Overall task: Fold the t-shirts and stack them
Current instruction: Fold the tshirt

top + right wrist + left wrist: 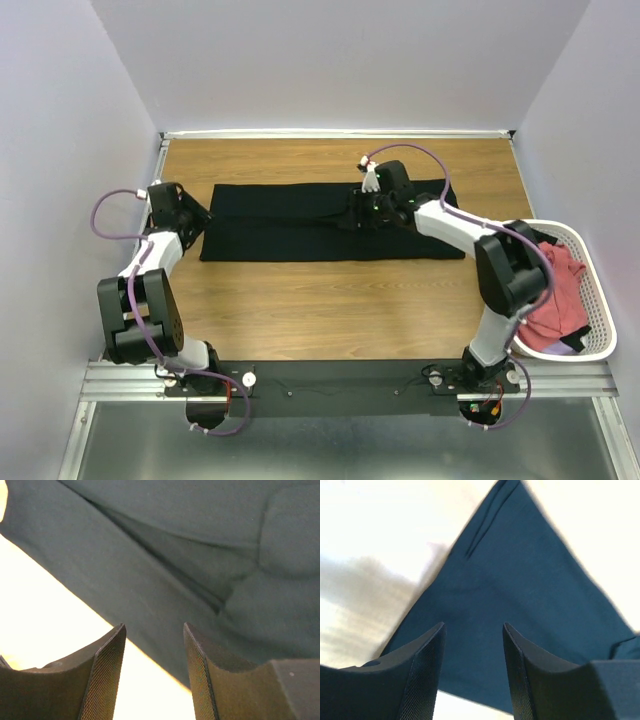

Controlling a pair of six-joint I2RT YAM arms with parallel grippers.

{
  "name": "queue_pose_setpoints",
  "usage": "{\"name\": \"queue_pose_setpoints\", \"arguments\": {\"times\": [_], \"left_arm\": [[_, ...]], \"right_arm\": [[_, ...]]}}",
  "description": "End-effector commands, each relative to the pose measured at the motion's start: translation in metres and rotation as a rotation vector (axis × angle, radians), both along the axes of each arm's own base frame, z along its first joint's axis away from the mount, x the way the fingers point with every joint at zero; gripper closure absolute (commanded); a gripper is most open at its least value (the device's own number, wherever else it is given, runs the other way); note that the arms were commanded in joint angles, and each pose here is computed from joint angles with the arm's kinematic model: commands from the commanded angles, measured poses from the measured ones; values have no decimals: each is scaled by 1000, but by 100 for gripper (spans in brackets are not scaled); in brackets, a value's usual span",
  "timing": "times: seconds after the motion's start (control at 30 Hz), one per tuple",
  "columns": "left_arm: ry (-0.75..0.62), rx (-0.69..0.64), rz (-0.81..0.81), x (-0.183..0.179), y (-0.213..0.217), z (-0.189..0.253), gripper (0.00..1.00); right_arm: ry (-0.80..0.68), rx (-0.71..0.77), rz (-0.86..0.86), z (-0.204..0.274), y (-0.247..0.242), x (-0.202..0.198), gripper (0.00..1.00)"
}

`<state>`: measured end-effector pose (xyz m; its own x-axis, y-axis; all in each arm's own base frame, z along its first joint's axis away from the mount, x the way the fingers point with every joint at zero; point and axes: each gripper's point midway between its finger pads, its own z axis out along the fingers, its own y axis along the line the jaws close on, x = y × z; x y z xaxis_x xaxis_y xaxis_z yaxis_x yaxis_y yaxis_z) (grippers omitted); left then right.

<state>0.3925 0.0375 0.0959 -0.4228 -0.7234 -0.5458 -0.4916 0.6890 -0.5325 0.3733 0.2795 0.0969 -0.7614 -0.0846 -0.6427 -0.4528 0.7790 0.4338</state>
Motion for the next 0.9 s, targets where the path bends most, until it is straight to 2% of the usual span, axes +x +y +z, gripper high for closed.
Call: {"name": "queue_pose_setpoints", "arguments": {"times": [0.0, 0.17, 0.33, 0.47, 0.57, 0.7, 0.87], "left_arm": [[97, 21, -4, -29, 0, -38, 43], [179, -22, -4, -50, -8, -71, 46], [229, -45, 7, -66, -12, -88, 46], [249, -40, 13, -76, -12, -92, 46], [248, -26, 18, -82, -10, -88, 46], [234, 18, 29, -89, -2, -76, 46], [134, 104, 32, -82, 10, -35, 42]], "right_arm": [[34, 75, 40, -9, 27, 21, 43], [76, 60, 14, -35, 32, 40, 44], [74, 26, -91, -51, 7, 72, 44], [18, 48, -119, -24, -7, 87, 43], [-42, 42, -131, 1, -12, 88, 42], [-111, 9, -226, 34, -46, 74, 40], [-82, -68, -417, 24, -109, 45, 40]]}}
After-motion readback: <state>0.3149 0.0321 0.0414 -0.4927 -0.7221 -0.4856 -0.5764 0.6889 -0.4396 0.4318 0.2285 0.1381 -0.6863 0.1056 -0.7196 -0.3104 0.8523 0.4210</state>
